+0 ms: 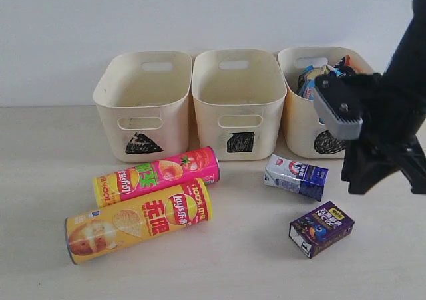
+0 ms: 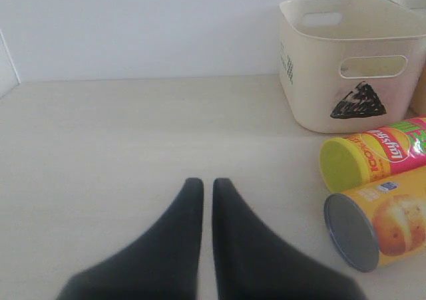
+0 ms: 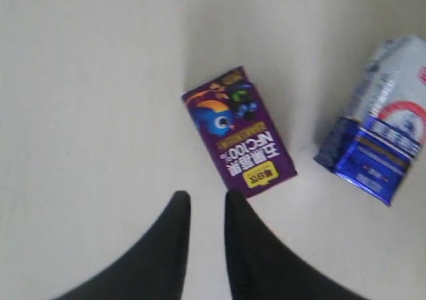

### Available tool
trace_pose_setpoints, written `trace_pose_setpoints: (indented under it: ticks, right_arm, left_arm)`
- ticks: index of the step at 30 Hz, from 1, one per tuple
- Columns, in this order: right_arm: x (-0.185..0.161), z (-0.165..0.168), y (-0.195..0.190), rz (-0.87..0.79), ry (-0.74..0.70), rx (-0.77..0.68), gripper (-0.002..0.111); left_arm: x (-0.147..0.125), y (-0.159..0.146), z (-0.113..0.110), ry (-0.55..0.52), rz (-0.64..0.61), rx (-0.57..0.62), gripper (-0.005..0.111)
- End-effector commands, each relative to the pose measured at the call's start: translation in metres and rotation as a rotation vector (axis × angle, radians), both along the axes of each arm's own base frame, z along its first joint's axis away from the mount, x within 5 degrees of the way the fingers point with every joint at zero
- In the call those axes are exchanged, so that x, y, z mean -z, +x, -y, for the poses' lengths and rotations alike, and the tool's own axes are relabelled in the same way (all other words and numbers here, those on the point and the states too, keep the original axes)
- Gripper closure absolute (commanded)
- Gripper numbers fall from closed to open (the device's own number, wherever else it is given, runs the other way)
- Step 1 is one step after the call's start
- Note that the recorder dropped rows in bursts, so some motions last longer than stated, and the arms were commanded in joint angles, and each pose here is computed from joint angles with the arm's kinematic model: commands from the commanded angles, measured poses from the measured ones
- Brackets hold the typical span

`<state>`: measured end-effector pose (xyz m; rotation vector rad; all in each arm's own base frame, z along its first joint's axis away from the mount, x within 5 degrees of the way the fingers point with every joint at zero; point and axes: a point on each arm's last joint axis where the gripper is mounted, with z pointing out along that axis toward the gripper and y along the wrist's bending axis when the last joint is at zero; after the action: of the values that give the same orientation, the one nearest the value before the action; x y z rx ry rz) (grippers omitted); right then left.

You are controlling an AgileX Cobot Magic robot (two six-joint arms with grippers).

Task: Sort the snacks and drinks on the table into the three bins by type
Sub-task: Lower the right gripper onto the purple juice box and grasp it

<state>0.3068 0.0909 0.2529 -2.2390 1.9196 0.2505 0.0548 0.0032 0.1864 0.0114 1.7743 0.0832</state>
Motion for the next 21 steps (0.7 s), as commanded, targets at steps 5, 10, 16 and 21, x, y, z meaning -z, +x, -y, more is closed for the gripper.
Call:
trace_pose_setpoints:
  ticks: [5,10,16,21]
  right_arm:
    - [0.030,0.002,-0.005,0.122,0.004,-0.181,0.047]
    - [0.036,-0.001,-0.005,0.161,0.023,-0.207,0.047]
    - [0.044,-0.024,-0.005,0.191,0.018,-0.305,0.047]
    - [0.063,-0.038,-0.003,0.170,-0.039,-0.333,0.047]
  left_arm:
    - [-0.002,0.000,0.000,-0.003,0.011,0.001,0.102]
    - [-0.002,0.000,0.000,-0.002,0.013,0.002,0.102]
    - [-0.002,0.000,0.000,-0.002,0.013,0.002,0.102]
    - [-0.002,0.000,0.000,-0.003,0.011,0.001,0.102]
